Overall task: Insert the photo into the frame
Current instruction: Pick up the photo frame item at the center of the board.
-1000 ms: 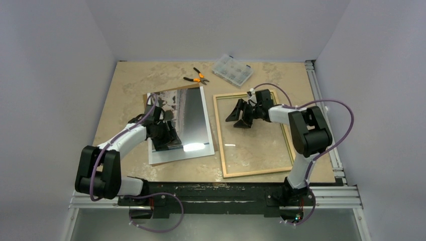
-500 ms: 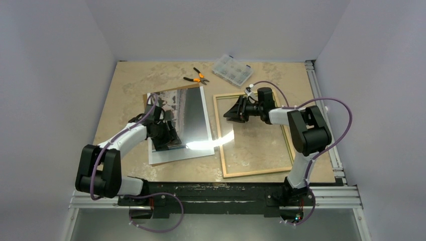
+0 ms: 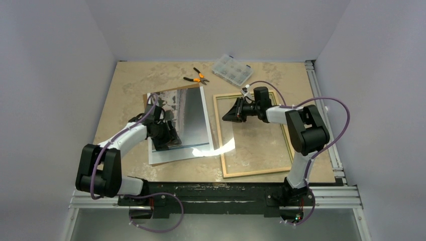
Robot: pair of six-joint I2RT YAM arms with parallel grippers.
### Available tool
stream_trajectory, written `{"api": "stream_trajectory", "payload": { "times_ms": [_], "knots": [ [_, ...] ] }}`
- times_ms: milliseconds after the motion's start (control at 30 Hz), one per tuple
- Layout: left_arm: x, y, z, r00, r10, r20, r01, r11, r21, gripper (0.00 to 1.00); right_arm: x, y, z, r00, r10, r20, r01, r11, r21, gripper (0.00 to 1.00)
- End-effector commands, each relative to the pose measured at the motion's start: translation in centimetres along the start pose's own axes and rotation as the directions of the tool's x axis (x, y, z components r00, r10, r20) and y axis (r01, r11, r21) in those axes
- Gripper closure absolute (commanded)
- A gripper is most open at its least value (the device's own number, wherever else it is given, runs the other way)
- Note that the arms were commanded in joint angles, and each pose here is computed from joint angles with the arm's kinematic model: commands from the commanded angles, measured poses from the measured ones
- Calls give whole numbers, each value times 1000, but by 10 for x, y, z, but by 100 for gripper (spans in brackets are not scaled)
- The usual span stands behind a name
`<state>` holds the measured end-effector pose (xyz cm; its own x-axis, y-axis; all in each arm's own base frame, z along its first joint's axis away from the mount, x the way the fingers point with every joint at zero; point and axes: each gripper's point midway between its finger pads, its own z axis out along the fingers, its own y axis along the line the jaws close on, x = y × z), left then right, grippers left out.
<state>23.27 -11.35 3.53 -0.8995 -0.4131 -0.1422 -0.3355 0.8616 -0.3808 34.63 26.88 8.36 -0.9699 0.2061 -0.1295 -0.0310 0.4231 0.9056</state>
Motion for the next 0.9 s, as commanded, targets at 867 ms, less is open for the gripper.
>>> {"api": "stream_trajectory", "payload": {
  "times_ms": [867],
  "knots": [
    [5,-102,-67,978,110,180,-152,957,245,2,11,163,-248,724,-470,505,165,829,534,100]
  ]
}}
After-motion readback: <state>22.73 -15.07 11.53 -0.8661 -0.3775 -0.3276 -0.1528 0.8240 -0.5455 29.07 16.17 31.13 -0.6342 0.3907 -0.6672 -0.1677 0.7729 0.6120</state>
